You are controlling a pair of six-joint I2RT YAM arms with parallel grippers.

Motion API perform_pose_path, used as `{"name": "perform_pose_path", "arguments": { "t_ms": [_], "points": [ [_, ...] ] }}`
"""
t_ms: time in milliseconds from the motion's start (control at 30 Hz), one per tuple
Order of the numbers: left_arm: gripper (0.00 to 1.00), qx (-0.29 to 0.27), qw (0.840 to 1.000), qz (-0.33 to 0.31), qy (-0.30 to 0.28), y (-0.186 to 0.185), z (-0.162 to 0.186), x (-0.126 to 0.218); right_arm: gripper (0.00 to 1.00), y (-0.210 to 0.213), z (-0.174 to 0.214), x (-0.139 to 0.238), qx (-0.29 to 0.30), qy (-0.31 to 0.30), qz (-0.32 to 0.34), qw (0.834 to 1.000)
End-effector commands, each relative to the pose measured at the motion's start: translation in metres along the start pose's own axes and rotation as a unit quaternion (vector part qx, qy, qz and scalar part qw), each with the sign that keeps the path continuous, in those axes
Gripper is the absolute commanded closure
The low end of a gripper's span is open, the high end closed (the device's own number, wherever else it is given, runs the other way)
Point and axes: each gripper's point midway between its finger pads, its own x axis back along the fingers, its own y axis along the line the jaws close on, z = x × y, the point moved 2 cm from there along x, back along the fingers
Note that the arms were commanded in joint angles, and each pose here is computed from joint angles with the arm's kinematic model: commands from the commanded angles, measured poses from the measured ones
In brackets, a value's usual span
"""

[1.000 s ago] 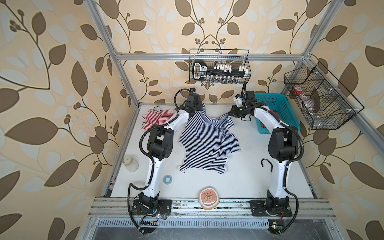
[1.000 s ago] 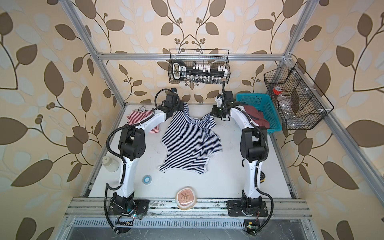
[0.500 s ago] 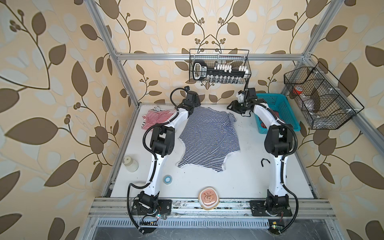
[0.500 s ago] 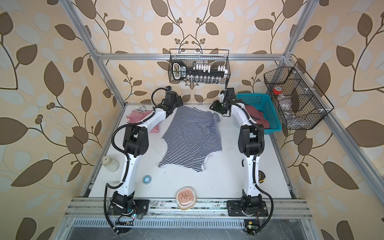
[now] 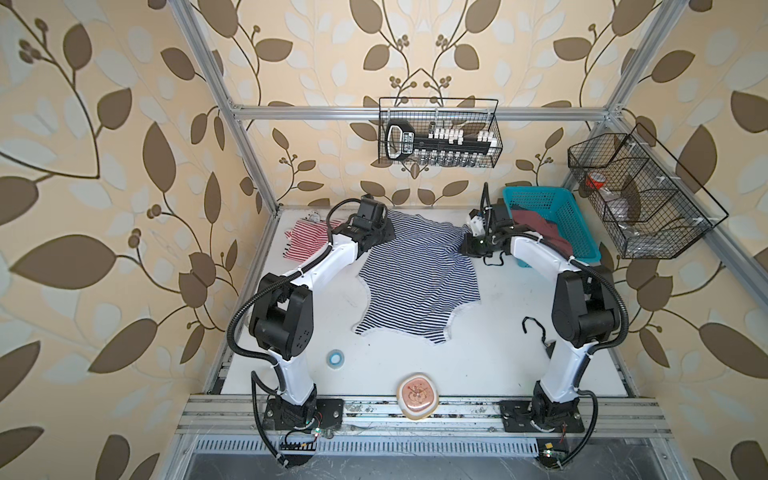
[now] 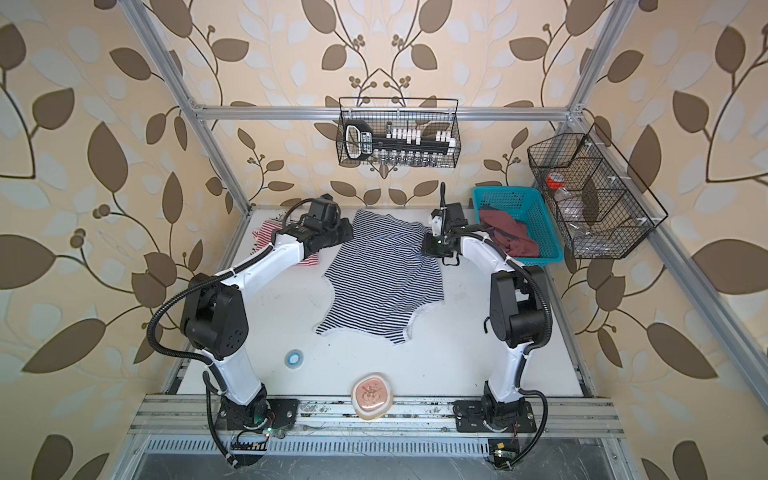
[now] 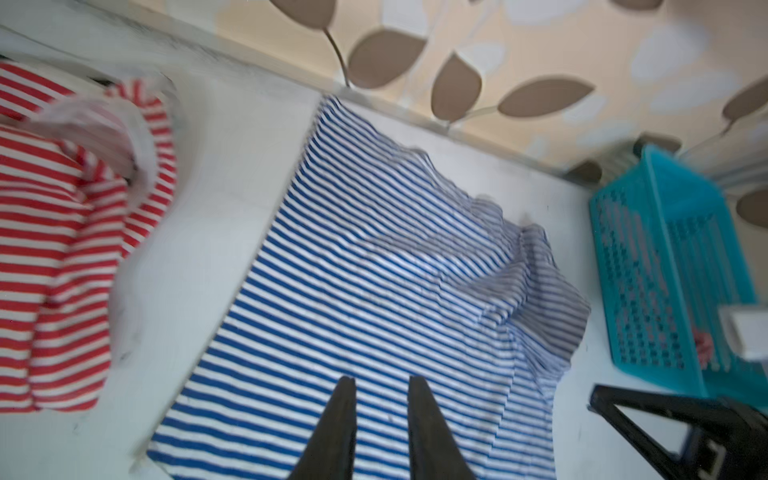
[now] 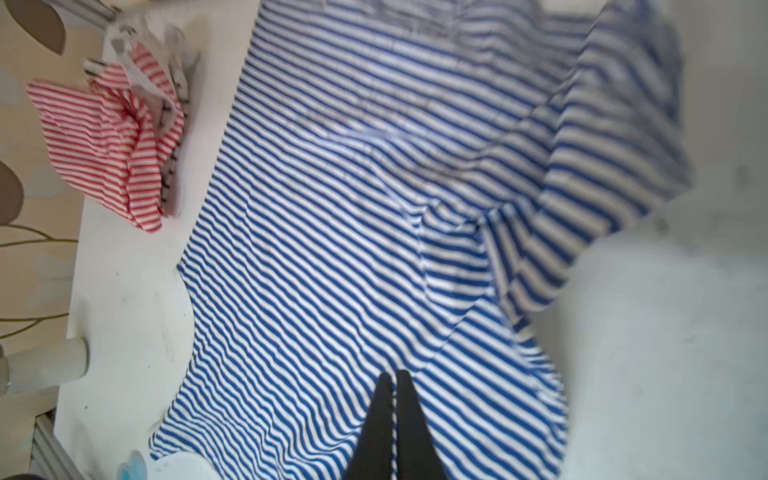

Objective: Fold and stack the tank tops

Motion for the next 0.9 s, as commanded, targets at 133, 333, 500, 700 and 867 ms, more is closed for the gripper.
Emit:
{"name": "perform_pose_path", "arguments": {
  "t_ms": [133,333,500,700,867],
  "points": [
    [0.95,-0.014,0.98,-0.084,0.182,0.046,0.096,-0.033,1.0,-0.009,0.081,-0.033,0.023,0.105,0.045,0.993],
    [0.96,-0.046,0.963,-0.136,0.227,0.068,0.114,-0.044,1.0,-0.01,0.142,-0.046,0.026,0.163,0.059,0.985],
    [0.97,-0.066,0.948,-0.177,0.254,0.088,0.124,-0.052,1.0,-0.009,0.19,-0.048,0.029,0.207,0.07,0.975],
    [0.99,-0.099,0.931,-0.217,0.277,0.107,0.124,-0.064,1.0,-0.003,0.247,-0.034,0.03,0.246,0.098,0.964],
    [1.0,-0.121,0.924,-0.23,0.282,0.113,0.108,-0.077,1.0,0.016,0.283,-0.023,0.034,0.263,0.097,0.959]
  ]
}}
